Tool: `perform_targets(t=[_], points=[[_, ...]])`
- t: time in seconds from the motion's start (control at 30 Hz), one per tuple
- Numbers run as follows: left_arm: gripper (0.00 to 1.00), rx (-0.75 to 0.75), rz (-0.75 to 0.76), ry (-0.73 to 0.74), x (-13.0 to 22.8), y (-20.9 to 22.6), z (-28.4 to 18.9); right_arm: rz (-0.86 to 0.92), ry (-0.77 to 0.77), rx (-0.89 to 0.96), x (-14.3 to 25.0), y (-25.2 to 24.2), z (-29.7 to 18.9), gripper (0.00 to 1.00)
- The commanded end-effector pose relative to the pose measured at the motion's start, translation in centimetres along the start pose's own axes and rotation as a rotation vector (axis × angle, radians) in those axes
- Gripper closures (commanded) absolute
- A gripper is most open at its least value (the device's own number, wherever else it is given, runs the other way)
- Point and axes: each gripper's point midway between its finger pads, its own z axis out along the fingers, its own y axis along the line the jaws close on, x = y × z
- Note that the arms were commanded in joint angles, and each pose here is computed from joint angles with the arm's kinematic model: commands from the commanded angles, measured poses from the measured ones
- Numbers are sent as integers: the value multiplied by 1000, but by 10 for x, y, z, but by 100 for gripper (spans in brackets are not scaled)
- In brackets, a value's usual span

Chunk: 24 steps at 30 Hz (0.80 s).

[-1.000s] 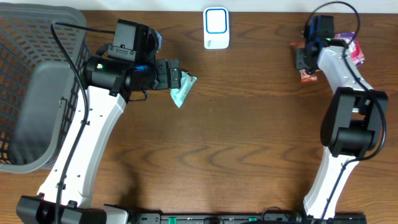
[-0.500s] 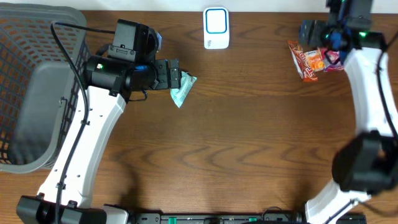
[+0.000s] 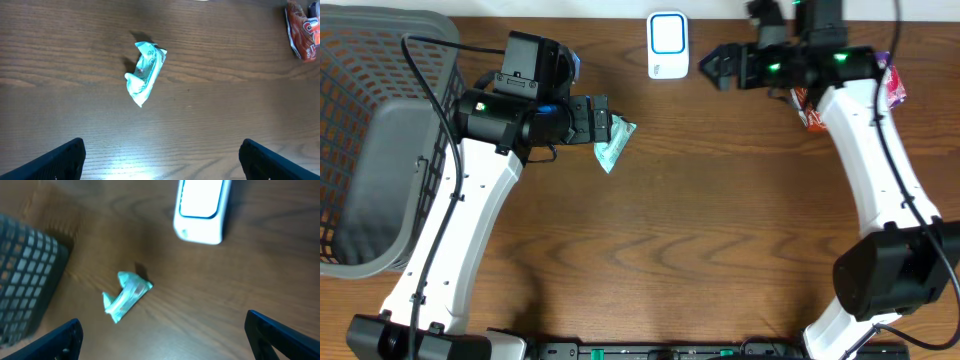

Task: Scan the item barcode
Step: 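Release the red bar and raise the right gripper away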

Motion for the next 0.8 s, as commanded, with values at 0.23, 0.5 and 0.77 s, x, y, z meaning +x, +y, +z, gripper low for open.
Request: perform_targets(t=[0.23, 0.5, 0.77], points=[[2, -3, 5, -2, -2, 0, 0, -12, 36, 492, 15, -63, -11, 1], [2, -2, 5, -2, -1, 0, 0, 56, 230, 674, 62, -104, -44, 1], [2, -3, 5, -2, -2, 0, 0, 68, 277, 671, 74, -103, -47, 1]])
